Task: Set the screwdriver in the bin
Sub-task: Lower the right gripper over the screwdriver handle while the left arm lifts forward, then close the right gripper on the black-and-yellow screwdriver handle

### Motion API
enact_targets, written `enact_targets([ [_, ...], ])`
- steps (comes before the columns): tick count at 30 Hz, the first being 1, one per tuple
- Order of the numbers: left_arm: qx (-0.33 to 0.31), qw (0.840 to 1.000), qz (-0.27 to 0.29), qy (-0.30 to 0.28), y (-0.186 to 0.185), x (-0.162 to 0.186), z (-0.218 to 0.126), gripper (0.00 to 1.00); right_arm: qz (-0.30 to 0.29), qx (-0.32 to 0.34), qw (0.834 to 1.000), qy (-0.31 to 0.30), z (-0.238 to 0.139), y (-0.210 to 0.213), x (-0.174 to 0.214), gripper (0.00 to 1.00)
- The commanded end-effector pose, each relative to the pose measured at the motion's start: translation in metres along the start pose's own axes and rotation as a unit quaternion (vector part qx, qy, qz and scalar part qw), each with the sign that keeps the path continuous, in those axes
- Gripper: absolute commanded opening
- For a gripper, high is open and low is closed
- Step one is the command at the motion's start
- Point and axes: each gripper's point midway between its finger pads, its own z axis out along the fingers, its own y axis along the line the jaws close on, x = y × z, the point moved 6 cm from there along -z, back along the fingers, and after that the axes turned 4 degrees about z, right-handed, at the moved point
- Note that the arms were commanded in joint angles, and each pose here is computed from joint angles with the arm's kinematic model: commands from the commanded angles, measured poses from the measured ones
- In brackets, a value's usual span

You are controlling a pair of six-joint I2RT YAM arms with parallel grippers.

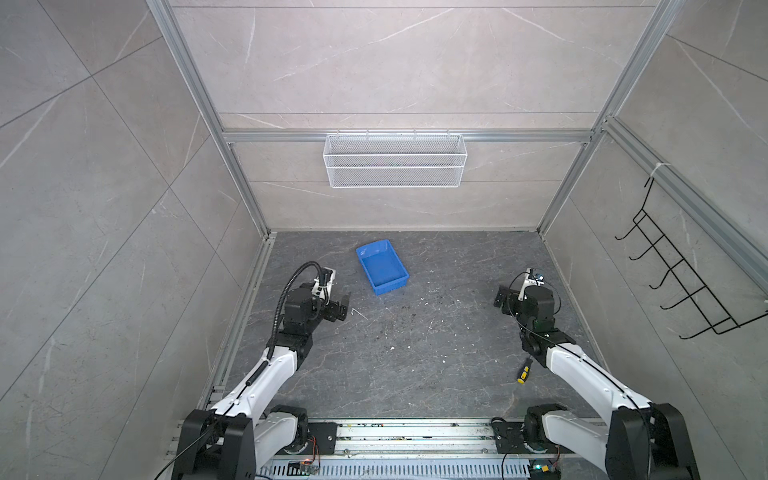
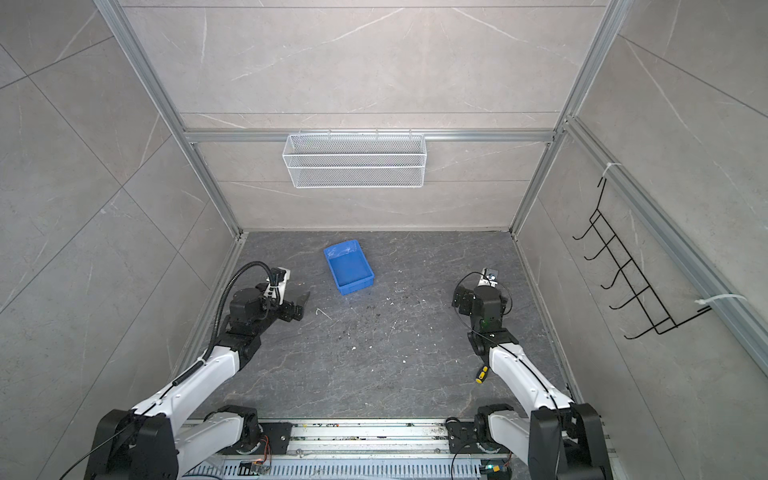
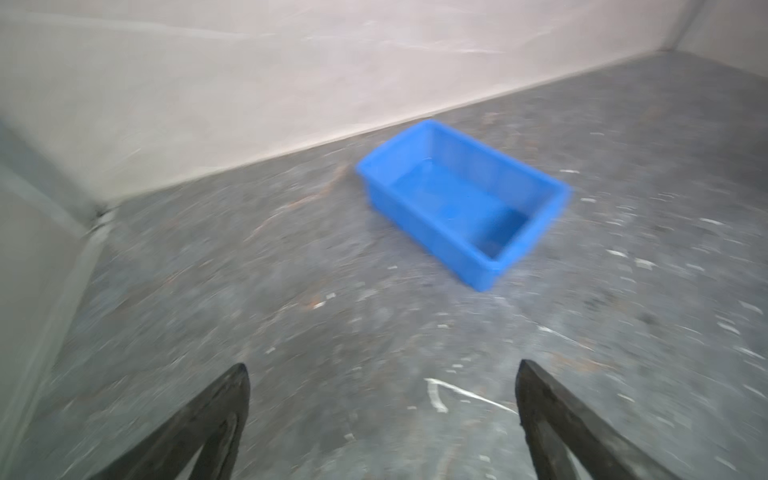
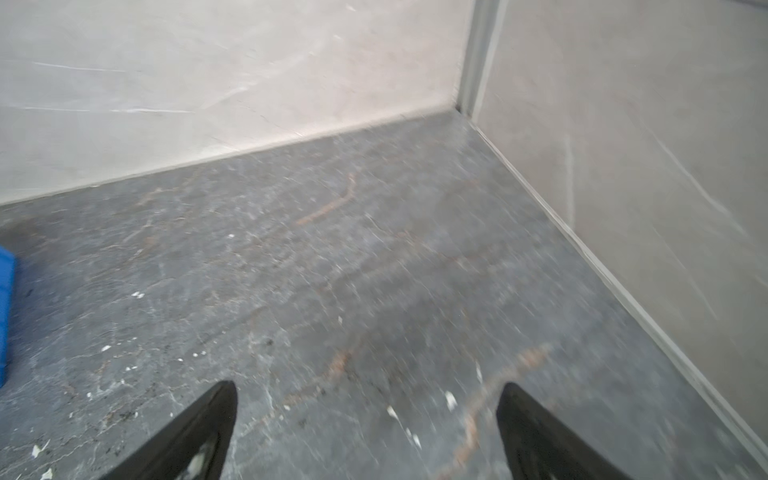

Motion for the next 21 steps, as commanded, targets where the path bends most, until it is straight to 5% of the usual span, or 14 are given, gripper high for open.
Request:
enact_targets([
  [1,0.108,0.992,0.061,0.016,-0.036,-0.011,-0.013,1.00,0.045,0.071,0.994,0.073,-0.021,-0.021,0.016,0.99],
  [12,0.315,0.945,0.086,-0.036,-0.090,-0.039,-0.036,1.00,0.189,0.127,0.953,0.200,-0.076,-0.047,0.067,0.99],
  [21,0.419,0.900,0.101,-0.059,-0.119,-0.036,-0.040,1.00,0.206,0.154,0.918,0.301,-0.089,-0.057,0.114,0.98],
])
